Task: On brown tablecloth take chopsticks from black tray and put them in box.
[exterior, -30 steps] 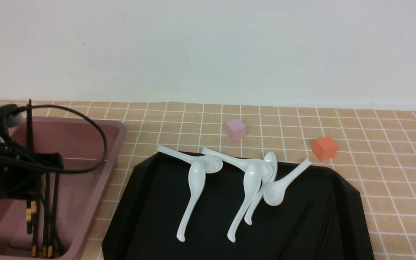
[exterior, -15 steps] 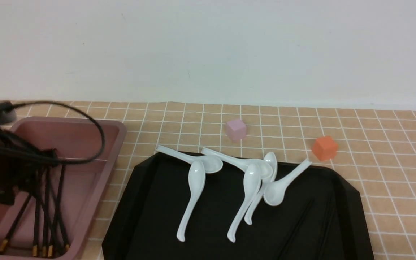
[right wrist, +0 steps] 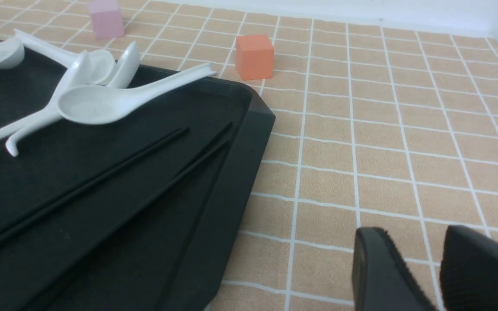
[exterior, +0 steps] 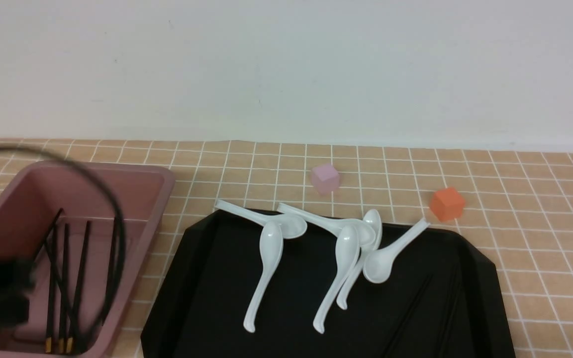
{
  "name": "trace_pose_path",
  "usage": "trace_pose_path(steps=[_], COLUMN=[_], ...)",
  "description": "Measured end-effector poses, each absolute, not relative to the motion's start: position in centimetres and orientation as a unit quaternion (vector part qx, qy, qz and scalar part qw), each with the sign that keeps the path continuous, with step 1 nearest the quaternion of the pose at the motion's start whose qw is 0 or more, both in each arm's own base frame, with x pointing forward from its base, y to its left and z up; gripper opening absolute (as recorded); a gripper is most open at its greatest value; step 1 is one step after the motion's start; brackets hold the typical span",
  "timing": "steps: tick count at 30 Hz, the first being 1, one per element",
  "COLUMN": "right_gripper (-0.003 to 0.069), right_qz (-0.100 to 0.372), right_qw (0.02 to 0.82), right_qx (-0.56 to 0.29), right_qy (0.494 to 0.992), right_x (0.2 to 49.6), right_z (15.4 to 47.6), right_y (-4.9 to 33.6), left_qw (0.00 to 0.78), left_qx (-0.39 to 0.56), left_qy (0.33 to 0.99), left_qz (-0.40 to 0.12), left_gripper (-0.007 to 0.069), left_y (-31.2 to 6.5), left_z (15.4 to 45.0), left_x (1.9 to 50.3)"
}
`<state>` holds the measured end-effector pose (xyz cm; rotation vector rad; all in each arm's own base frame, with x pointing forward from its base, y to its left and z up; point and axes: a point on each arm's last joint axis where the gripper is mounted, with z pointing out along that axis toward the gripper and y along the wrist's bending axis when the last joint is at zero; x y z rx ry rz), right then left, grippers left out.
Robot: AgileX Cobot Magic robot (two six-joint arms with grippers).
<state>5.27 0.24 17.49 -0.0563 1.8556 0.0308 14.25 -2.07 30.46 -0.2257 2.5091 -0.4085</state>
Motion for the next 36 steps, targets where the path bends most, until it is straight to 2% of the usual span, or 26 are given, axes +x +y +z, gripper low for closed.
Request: trace_pose_path(steps=[2, 3, 9, 15, 29, 32, 36], right_gripper=[0.0239, 0.0239, 0.0239, 0.0239, 0.0239, 0.0239, 0.0239], right_qz=[0.013, 0.013, 0.013, 0.013, 0.013, 0.013, 0.013], right_qw=[0.599, 0.599, 0.599, 0.599, 0.599, 0.599, 0.599], right_qx=[-0.024, -0.024, -0.024, -0.024, -0.024, -0.024, -0.024], right_qy=[0.800, 0.800, 0.800, 0.800, 0.800, 0.800, 0.800], right_x=[5.3, 5.3, 5.3, 5.3, 5.3, 5.3, 5.3], right_z=[17.5, 17.5, 17.5, 17.5, 17.5, 17.5, 17.5], right_y=[0.2, 0.2, 0.2, 0.2, 0.2, 0.2, 0.2], left_qw=[0.326, 0.381, 0.537, 0.581, 0.602, 0.609, 0.597], left_qx=[-0.077, -0.068, -0.077, -0.089, -0.074, -0.079, -0.092], left_qy=[0.927, 0.901, 0.797, 0.757, 0.757, 0.758, 0.774], left_qz=[-0.170, -0.196, -0.266, -0.287, -0.243, -0.219, -0.190], left_gripper=[-0.0013, -0.0013, -0.0013, -0.0013, -0.0013, -0.0013, -0.0013], left_y=[-2.3, -2.7, -3.1, -3.0, -2.6, -2.2, -1.7], left_z=[30.1, 30.2, 29.1, 28.1, 28.0, 27.1, 24.4], left_x=[12.9, 11.3, 7.1, 5.7, 5.8, 6.1, 6.3])
